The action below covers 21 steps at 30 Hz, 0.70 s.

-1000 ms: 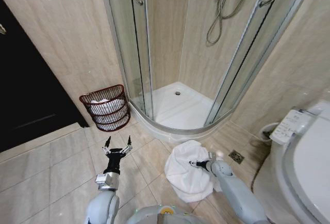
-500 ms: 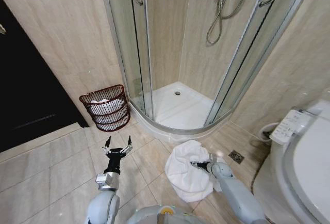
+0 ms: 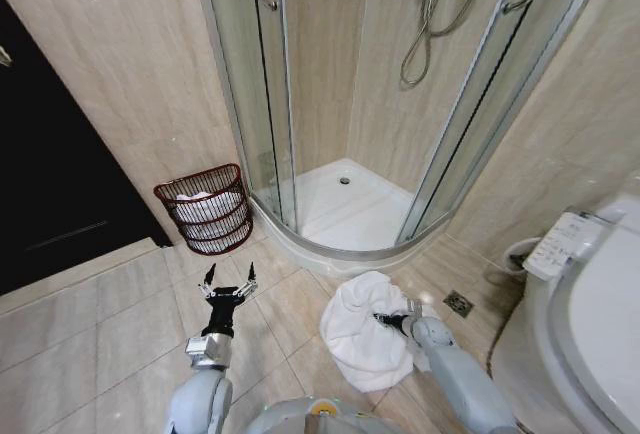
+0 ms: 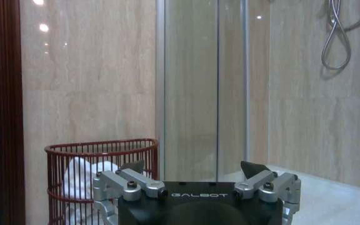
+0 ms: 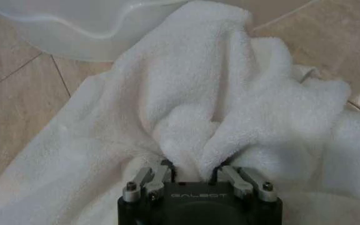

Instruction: Discard the used towel into the hamper.

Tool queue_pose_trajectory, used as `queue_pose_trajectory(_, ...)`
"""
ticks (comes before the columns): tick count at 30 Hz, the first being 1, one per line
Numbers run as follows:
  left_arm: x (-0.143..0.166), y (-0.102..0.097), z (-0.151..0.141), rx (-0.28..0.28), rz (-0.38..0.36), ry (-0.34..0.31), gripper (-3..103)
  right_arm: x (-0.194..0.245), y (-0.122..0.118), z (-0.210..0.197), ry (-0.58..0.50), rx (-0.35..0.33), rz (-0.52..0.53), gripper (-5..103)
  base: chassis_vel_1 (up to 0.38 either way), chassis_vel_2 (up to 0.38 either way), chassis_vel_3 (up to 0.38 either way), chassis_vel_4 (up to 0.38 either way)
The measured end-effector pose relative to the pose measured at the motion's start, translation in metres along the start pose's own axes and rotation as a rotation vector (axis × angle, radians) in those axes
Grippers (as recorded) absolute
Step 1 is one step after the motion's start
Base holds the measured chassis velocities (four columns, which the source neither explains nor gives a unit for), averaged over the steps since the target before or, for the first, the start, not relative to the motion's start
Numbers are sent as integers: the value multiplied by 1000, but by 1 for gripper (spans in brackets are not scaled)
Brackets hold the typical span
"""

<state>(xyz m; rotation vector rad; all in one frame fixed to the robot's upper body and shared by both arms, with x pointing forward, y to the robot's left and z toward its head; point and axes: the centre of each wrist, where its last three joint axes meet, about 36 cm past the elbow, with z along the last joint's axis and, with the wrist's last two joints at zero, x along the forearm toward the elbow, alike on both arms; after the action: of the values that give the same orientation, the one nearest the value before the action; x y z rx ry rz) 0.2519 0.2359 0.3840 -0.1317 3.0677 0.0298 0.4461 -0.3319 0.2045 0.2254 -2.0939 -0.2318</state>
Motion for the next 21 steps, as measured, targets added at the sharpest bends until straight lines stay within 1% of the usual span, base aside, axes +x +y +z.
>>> queue_pose_trajectory(1,0,0,0,-1,0,-1,100,0,0,0,-1,-3,0,32,0,0,0,0)
queue_pose_trajectory(2,0,0,-1,-2,1,-2,100,0,-1,0,-4,-8,1,29,0,0,0,0)
queue_pose_trajectory(3,0,0,-1,-2,1,-2,100,0,-1,0,-4,-8,1,29,0,0,0,0)
queue_pose_trajectory(6,1,1,-2,-5,2,-4,100,2,-4,-1,-13,-17,3,19,0,0,0,0)
queue_pose_trajectory(7,1,1,-2,-5,2,-4,100,2,-4,-1,-13,-17,3,19,0,0,0,0)
queue_pose_trajectory(9,1,0,-3,-5,3,-5,100,4,-5,0,-28,-21,7,13,0,0,0,0)
queue_pose_trajectory(11,1,1,-3,-6,4,-6,100,4,-6,1,-39,-22,9,13,0,0,0,0)
queue_pose_trajectory(14,1,3,-3,-10,5,-7,100,11,-6,5,-102,-16,14,13,0,0,0,0)
queue_pose_trajectory(15,1,3,-3,-10,5,-7,100,11,-6,5,-102,-16,14,13,0,0,0,0)
queue_pose_trajectory(17,0,5,-3,-10,4,-7,100,21,1,4,-163,5,19,13,0,0,0,0)
queue_pose_trajectory(19,0,6,-1,-10,5,-3,100,34,9,6,-244,53,40,13,0,0,0,0)
queue_pose_trajectory(20,0,6,-1,-10,5,-3,100,34,9,6,-244,53,40,13,0,0,0,0)
queue_pose_trajectory(21,-1,6,1,-10,6,0,100,41,13,8,-281,85,53,13,0,0,0,0)
